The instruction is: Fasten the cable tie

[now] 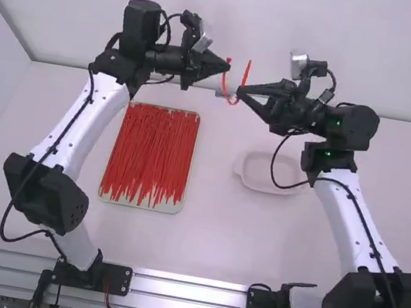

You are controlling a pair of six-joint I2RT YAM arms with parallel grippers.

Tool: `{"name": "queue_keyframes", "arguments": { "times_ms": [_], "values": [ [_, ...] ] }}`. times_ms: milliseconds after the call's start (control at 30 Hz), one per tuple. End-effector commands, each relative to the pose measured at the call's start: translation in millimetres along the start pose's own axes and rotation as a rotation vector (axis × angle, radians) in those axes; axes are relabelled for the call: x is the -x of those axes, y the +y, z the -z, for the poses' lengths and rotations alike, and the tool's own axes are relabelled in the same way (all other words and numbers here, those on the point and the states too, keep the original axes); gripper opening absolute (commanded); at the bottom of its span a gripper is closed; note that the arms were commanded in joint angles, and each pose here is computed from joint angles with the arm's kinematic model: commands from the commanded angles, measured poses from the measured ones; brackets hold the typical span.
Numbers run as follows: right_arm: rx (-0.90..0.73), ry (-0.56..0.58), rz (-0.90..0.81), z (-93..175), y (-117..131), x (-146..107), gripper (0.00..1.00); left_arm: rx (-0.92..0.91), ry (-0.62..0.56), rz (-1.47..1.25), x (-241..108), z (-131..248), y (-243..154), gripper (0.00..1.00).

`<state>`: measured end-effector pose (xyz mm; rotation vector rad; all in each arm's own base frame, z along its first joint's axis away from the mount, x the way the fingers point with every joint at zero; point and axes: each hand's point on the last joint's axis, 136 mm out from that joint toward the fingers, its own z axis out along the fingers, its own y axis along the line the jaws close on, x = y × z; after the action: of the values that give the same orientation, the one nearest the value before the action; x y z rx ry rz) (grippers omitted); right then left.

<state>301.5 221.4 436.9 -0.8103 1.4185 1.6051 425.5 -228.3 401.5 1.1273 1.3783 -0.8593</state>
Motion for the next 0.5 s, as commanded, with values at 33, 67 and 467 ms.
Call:
{"name": "queue_keyframes", "arguments": {
  "times_ms": [33,67,467],
  "values": [
    [0.036,0.065,-0.192,-1.5,10.2,-5.5,0.0,0.013,-0.024,-0.079,-0.7,1.5,4.2,0.02],
    [0.049,0.09,-0.208,-2.8,12.5,-10.5,0.0,0.011,-0.052,-0.103,3.3,2.8,6.1,0.02],
    [0.031,0.085,-0.422,-8.4,-6.1,-42.7,0.0,-0.098,-0.137,-0.229,16.6,2.5,-12.7,0.02]
  ]
}}
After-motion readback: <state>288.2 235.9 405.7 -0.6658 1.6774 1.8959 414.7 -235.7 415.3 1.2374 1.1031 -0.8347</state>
